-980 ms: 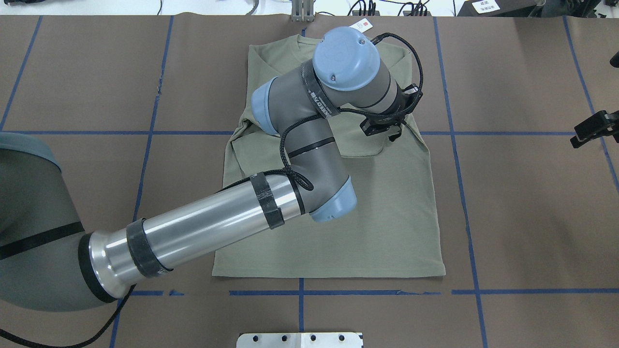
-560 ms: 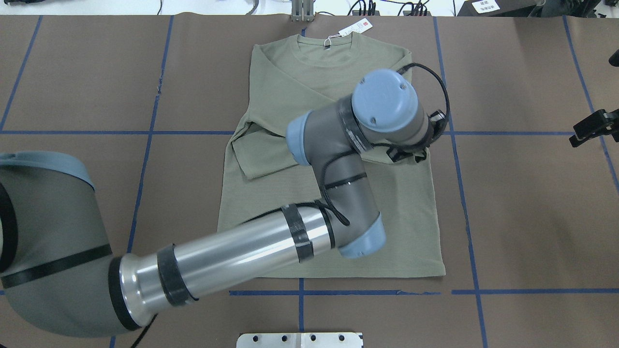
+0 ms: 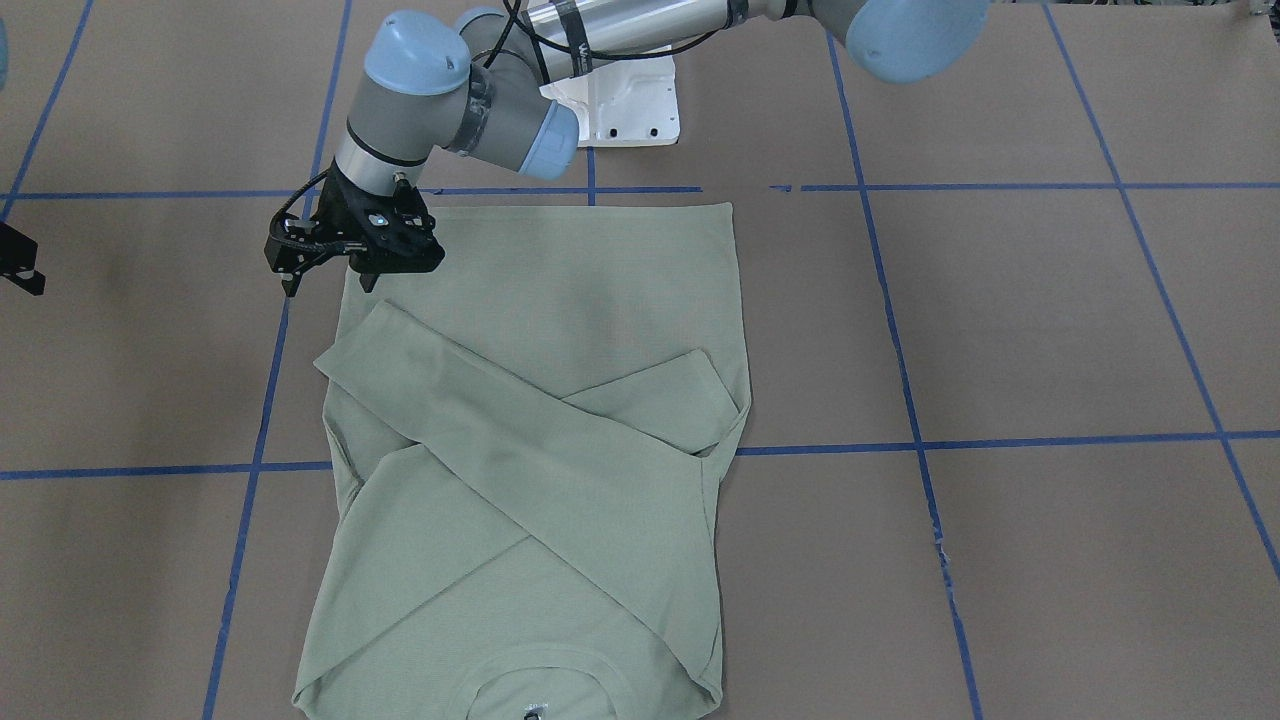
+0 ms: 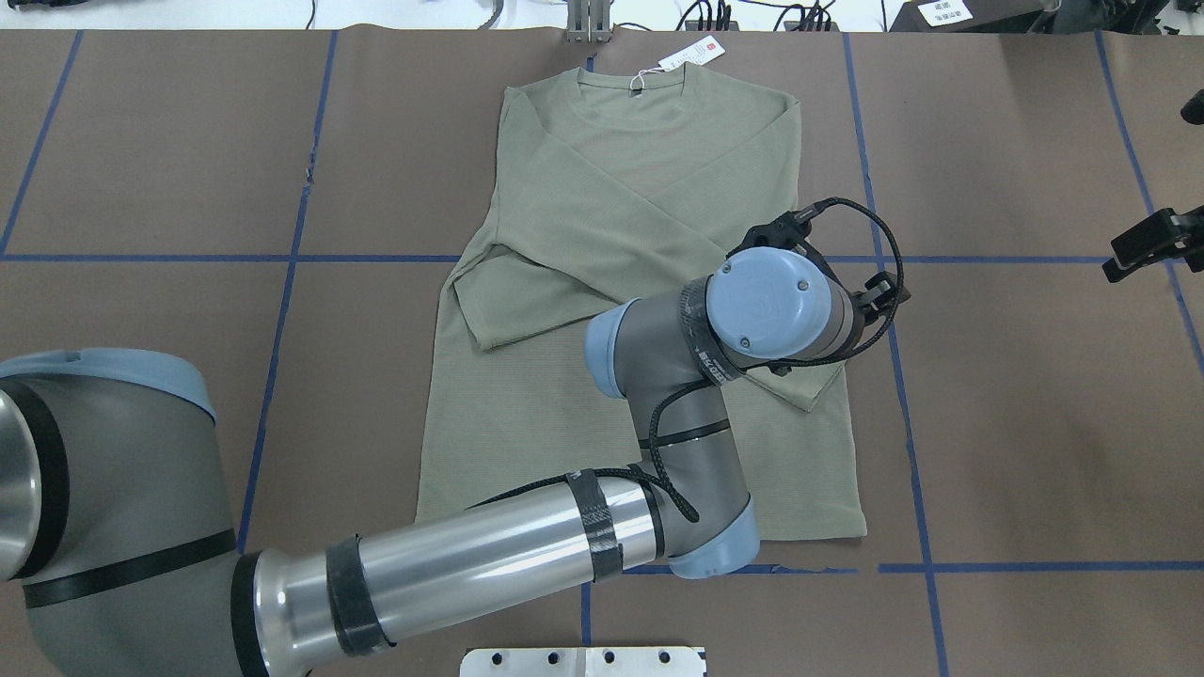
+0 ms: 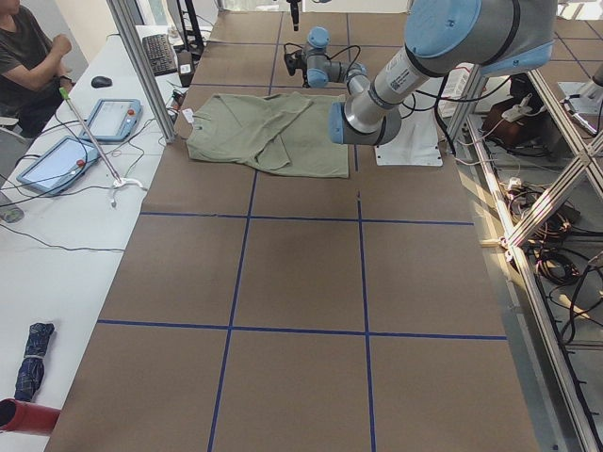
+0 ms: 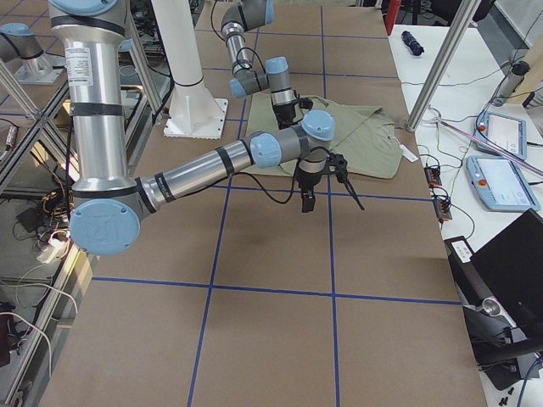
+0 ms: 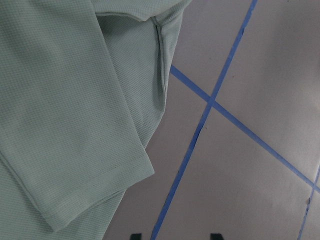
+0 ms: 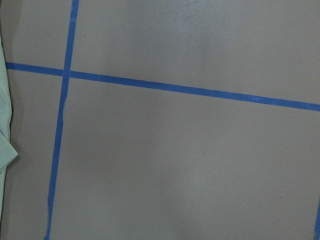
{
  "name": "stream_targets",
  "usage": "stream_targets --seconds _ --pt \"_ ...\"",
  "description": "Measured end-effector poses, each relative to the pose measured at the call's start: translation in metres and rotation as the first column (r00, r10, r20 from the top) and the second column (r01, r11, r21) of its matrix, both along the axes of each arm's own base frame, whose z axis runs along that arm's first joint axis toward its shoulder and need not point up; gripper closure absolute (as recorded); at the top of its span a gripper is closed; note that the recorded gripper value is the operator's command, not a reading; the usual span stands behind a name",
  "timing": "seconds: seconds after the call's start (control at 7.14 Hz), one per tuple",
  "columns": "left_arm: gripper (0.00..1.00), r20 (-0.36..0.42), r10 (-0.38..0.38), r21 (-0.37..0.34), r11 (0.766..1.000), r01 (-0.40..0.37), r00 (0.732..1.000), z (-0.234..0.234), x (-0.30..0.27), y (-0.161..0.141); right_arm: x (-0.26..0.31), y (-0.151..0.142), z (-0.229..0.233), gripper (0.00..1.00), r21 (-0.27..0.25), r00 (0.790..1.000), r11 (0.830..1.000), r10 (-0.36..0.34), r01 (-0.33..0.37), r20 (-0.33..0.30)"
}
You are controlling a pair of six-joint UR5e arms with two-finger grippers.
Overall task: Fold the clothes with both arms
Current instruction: 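Carry the grasped sleeve with the left gripper across the shirt body, then release the sleeve with the left gripper while both grippers move to hem corners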
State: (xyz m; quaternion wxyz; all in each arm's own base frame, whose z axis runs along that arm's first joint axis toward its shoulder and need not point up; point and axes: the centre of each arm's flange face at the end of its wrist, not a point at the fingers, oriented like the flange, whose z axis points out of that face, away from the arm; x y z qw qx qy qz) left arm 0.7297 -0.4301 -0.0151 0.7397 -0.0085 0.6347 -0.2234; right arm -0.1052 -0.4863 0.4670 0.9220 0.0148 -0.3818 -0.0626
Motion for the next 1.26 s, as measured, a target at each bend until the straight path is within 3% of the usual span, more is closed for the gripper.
stream_targets --seconds 0.28,0.56,0.98,1.26 --pt "0.00 0.034 0.034 0.041 0.999 -0.035 0.999 0.036 -0.048 -0.032 0.000 0.004 -0.013 0.00 0.000 1.000 1.000 0.019 -0.019 0.018" --pt "0.00 0.132 0.063 0.094 0.993 -0.076 0.989 0.091 -0.121 -0.038 -0.023 0.013 -0.033 0.00 -0.026 0.995 0.996 0.084 -0.083 0.057" --pt "0.00 0.332 0.073 0.213 0.966 -0.150 0.940 0.177 -0.266 0.004 -0.113 0.051 -0.051 0.00 -0.071 0.985 0.990 0.127 -0.119 0.116" --pt "0.00 0.416 0.081 0.251 0.947 -0.200 0.906 0.224 -0.339 0.038 -0.180 0.102 -0.057 0.00 -0.096 0.981 0.986 0.147 -0.136 0.128"
